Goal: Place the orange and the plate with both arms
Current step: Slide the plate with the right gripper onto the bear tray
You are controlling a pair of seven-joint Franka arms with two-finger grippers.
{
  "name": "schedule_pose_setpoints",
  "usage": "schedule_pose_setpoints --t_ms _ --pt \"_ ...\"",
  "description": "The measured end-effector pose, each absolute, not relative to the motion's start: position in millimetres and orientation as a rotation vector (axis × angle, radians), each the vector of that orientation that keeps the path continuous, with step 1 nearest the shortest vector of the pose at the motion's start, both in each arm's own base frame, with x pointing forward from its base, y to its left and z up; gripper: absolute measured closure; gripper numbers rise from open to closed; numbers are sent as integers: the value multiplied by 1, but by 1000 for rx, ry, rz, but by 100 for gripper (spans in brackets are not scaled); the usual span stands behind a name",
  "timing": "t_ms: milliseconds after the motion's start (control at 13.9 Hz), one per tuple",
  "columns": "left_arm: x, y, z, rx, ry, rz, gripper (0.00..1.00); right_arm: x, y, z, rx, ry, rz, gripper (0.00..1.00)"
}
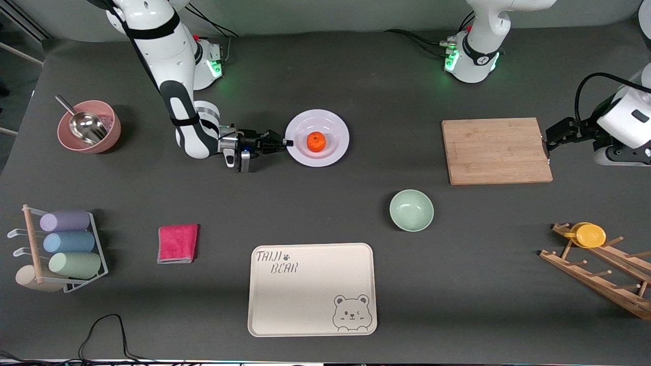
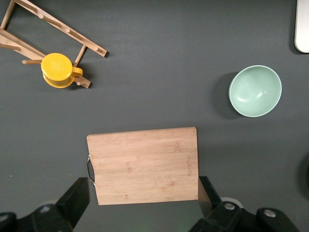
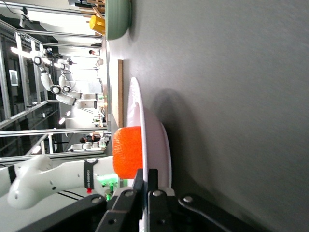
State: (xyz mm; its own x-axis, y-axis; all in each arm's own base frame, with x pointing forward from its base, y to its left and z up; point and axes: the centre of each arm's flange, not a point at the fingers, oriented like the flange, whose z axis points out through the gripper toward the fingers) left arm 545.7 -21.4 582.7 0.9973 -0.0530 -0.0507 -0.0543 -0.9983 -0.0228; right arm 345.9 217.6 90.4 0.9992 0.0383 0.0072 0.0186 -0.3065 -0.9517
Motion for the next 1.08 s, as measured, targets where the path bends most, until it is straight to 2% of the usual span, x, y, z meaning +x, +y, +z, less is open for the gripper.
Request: schedule_pose_setpoints --t_ms 502,717,861,1076 --pt "547 -27 581 -3114 99 69 0 393 248 195 -1732 12 -12 96" --pt "548 -21 580 -3114 84 61 0 412 251 212 -1722 22 -23 96" --pt "549 -14 580 -3115 64 53 0 446 245 217 -1756 13 -13 96" --pt "549 -14 580 -3130 55 49 0 532 224 242 -1808 52 -24 96"
